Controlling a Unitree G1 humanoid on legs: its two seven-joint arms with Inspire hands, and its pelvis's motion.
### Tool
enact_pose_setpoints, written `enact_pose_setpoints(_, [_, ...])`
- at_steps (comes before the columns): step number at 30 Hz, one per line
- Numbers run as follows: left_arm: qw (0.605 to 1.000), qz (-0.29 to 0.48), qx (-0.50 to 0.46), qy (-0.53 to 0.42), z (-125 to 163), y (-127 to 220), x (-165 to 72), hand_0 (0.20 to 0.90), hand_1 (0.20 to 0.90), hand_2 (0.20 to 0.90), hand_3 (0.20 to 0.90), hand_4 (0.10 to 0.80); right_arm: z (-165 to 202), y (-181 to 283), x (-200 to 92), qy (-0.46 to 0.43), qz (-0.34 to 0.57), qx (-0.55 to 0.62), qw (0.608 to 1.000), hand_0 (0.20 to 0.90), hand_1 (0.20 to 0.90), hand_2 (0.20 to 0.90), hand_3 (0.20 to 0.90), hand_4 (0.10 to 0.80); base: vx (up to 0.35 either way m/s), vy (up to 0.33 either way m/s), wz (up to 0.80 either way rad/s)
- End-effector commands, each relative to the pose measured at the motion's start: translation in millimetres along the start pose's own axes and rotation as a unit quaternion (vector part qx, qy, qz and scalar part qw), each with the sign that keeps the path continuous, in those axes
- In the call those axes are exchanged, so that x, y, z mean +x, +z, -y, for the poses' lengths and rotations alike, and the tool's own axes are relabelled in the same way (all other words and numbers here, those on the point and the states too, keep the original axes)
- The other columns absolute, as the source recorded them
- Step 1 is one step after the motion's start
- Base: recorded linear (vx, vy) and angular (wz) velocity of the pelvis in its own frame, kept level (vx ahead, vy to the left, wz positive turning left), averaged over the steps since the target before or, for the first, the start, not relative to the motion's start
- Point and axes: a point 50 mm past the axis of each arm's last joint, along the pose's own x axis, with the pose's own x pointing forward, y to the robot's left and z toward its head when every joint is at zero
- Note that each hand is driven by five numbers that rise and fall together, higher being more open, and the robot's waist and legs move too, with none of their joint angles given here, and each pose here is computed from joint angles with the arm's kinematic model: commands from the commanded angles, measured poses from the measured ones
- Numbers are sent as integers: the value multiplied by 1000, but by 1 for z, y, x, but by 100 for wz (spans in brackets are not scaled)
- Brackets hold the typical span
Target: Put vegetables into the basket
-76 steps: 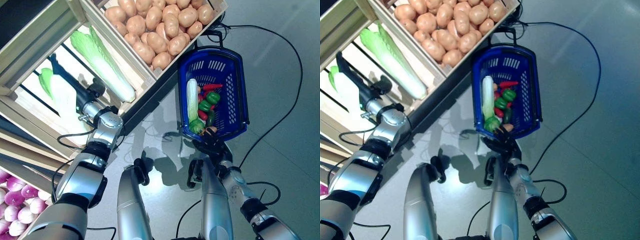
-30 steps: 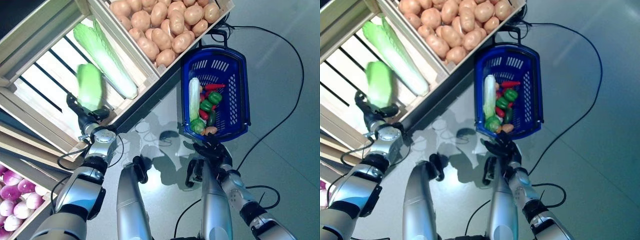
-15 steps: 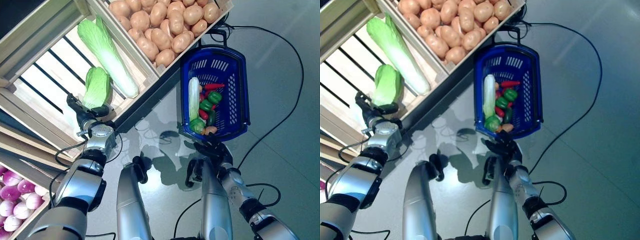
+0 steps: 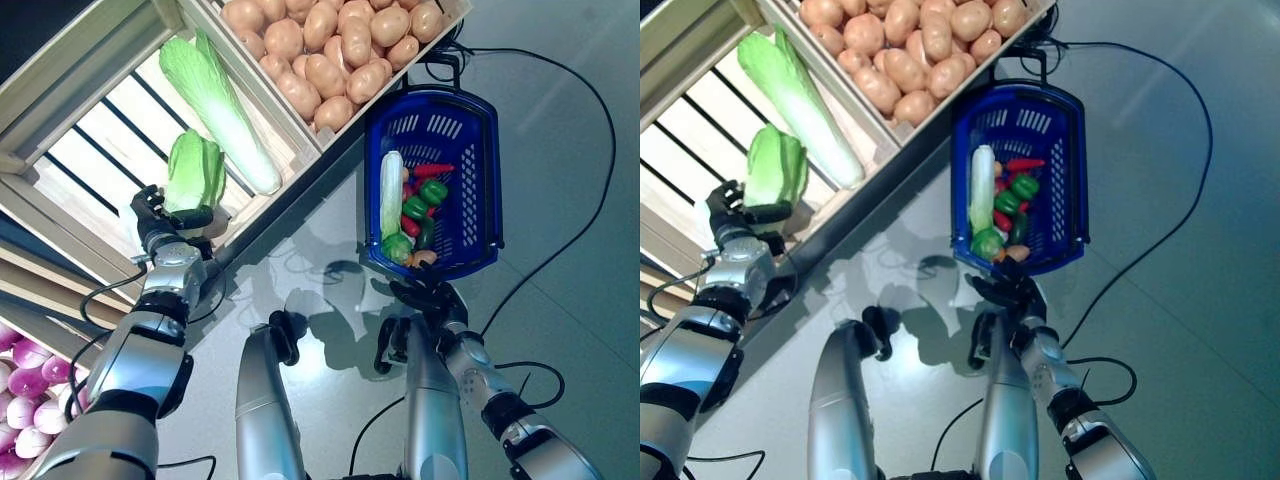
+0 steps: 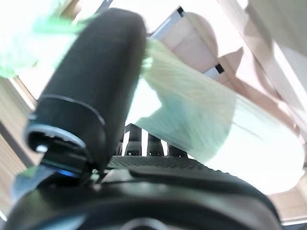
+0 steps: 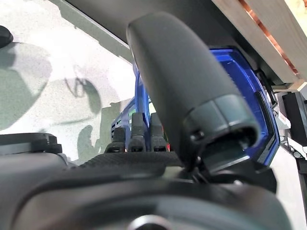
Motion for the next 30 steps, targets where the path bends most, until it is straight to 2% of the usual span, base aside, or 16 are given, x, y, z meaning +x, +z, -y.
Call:
enact_pose_setpoints(1, [994, -61, -37, -82, 30, -32, -17, 300, 300, 300, 300, 400, -18, 37, 4, 31, 84, 26, 996, 900, 900, 900, 900, 800, 0, 0, 0])
enact_pose_setpoints(13, [993, -81, -32, -85, 16, -62, -24, 300, 300, 300, 300, 400, -14, 19, -14, 45, 80, 0, 996, 900, 900, 900, 900, 800, 16, 16, -5])
enact_pose_setpoints(18, [993, -68, -20, -94, 10, -75, -29, 300, 300, 300, 300, 400, 0, 1, -24, 31, 57, -1, 998, 900, 900, 900, 900, 800, 69, 22, -6])
enact_pose_setpoints(30, [991, -32, -37, -124, 7, -102, -54, 300, 300, 300, 300, 400, 8, -27, -45, 31, 21, -1, 999, 900, 900, 900, 900, 800, 47, 1, -2])
